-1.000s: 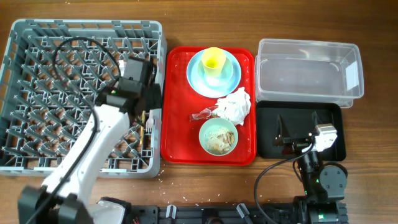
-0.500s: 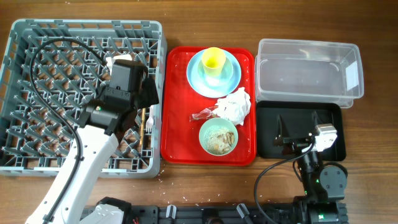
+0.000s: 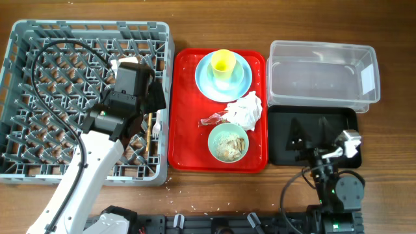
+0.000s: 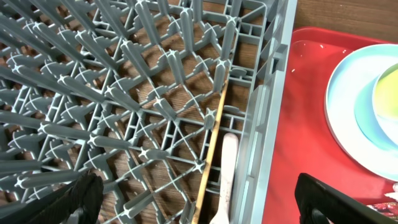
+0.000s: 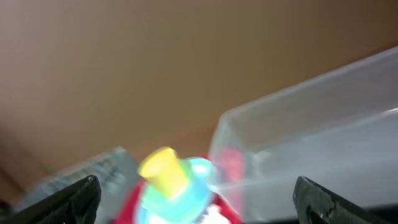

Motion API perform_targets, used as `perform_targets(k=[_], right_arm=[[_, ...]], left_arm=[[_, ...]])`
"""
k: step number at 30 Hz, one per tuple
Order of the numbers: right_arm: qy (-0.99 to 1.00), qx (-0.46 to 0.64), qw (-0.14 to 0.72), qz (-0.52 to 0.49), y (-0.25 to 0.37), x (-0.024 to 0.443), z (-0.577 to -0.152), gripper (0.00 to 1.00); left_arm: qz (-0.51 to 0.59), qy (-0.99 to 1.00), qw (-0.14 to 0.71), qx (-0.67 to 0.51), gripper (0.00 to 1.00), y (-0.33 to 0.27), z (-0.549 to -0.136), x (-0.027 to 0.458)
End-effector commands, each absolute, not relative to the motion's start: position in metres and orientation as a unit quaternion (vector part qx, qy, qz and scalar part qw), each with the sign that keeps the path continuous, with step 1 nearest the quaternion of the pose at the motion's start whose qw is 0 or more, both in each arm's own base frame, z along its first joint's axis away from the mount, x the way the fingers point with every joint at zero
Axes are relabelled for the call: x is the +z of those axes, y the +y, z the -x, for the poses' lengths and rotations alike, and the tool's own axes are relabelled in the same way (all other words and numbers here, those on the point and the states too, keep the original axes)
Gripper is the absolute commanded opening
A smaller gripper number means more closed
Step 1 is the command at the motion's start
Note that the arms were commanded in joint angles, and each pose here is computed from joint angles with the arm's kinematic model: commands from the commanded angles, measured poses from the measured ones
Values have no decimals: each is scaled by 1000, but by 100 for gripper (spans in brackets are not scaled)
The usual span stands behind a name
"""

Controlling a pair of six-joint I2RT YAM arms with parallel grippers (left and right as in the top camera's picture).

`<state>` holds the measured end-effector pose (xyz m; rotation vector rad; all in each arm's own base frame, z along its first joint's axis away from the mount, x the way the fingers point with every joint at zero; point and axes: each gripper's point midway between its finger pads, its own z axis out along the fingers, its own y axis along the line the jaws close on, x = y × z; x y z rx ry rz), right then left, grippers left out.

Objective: Sort waste into correct bins and load items into the dishwasher rack
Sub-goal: 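Reach the right gripper to the green bowl and grip its rim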

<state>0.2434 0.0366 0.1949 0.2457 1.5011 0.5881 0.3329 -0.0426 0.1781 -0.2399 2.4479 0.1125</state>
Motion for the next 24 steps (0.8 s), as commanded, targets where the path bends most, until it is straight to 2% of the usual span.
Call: perform_targets(k=[1, 3, 4, 9, 11, 12, 14, 15, 16, 17, 18, 20, 21, 22, 23, 24], right_arm=[[674, 303, 673, -28, 66, 232, -228, 100], [706, 301, 640, -41, 66, 258, -225, 100], [746, 293, 596, -48, 67, 268, -227, 100], [894, 253, 365, -62, 73, 241, -241, 100], [900, 335, 277, -38, 104, 242, -244, 100], [901, 345, 260, -39, 108, 238, -246, 100], [925, 297, 234, -24, 105, 215, -244, 99], [936, 265, 232, -14, 104, 208, -242, 94], [942, 243, 230, 5, 109, 203, -238, 93], [944, 242, 225, 23, 118, 202, -233, 93], [942, 251, 217, 46, 133, 202, -226, 100], [936, 268, 213, 84, 158, 201, -217, 100], [932, 280, 206, 100, 174, 195, -210, 97], [933, 279, 204, 106, 180, 190, -207, 85], [939, 259, 199, 104, 184, 179, -204, 66], [947, 233, 198, 100, 183, 169, -202, 52]], left_arm=[[98, 936, 334, 47, 100, -41, -333, 178], [99, 936, 335, 47, 100, -41, -333, 178], [98, 936, 335, 47, 100, -41, -333, 178], [99, 936, 335, 47, 100, -41, -333, 178], [99, 936, 335, 47, 100, -41, -333, 178], [99, 936, 335, 47, 100, -41, -333, 178], [98, 936, 335, 47, 100, -41, -333, 178], [98, 936, 335, 47, 100, -41, -333, 178], [99, 936, 335, 47, 100, -41, -333, 178], [98, 936, 335, 47, 100, -41, -333, 178], [98, 936, 335, 47, 100, -41, -333, 178], [98, 936, 335, 47, 100, -41, -333, 178], [98, 936, 335, 47, 100, -41, -333, 178], [98, 936, 335, 47, 100, -41, -333, 178], [99, 936, 335, 47, 100, -41, -333, 178], [98, 936, 335, 47, 100, -41, -333, 178]])
